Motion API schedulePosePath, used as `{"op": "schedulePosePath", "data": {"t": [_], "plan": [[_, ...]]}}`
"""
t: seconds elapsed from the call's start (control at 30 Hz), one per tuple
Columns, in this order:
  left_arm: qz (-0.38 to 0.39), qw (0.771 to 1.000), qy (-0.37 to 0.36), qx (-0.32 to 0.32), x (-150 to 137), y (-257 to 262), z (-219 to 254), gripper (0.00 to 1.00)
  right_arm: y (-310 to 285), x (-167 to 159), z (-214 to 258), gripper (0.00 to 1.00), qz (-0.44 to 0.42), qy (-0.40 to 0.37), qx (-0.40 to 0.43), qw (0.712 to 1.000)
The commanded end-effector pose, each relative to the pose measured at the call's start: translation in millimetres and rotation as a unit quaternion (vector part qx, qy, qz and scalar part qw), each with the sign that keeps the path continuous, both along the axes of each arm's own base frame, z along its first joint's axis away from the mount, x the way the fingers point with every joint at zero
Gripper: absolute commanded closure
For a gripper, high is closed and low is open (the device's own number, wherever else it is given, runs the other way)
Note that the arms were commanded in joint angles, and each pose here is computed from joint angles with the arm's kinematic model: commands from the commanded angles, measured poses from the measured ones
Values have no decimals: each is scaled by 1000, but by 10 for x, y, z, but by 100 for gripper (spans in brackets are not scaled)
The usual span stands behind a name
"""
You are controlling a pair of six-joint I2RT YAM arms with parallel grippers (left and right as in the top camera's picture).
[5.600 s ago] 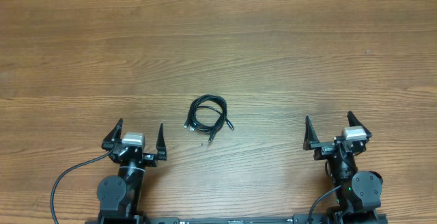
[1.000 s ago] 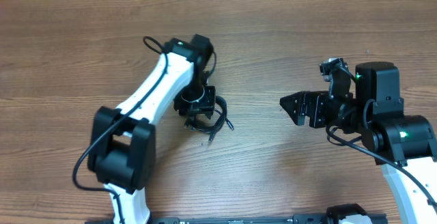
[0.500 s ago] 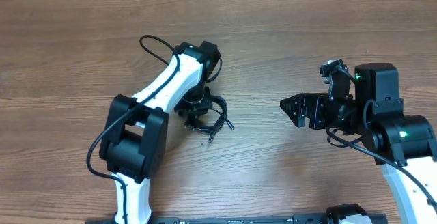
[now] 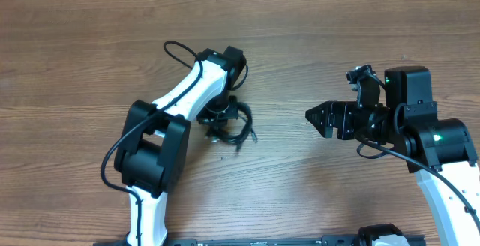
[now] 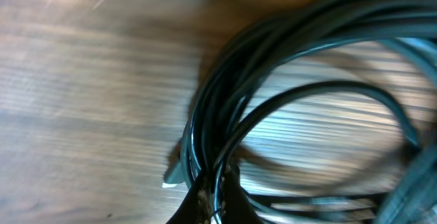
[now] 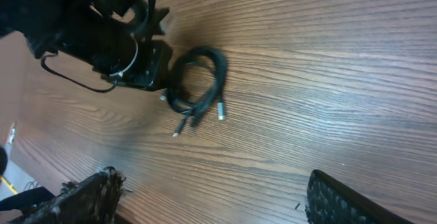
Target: Untangle cables
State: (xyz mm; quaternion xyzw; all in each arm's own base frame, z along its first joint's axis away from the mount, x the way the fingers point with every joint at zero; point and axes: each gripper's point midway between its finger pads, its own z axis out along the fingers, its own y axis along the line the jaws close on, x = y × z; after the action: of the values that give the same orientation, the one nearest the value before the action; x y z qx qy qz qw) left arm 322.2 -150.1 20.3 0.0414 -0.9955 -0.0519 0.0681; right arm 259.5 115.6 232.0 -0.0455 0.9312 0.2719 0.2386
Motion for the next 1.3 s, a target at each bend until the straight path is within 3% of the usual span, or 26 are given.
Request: {"op": "schedulePosePath", "data": {"t": [0.0,0.2,0.5,0.7,1.03,1.17,1.27], "plan": [[-64,980,-111,-155,261,-490,935,96,78,25,131,17,6,-8,28,1000],[-93,936,-204,-271,157,-726,1868,96,93,130,68,25,-41,32,55,997],[-182,892,-213,-354,7,-970,2147,96,251,282,-223,27,-28,105,88,990],[-172,890,-221,-359,52,-983,2175,96,270,249,-449,30,-34,165,88,982],[-182,890,-219,-356,36,-973,2162,96,309,299,-748,29,25,172,58,983],[-180,896,-210,-346,18,-947,2101,96,305,312,-829,26,34,176,50,983],[-157,915,-206,-309,73,-847,1972,96,300,320,-832,26,37,171,46,983]]}}
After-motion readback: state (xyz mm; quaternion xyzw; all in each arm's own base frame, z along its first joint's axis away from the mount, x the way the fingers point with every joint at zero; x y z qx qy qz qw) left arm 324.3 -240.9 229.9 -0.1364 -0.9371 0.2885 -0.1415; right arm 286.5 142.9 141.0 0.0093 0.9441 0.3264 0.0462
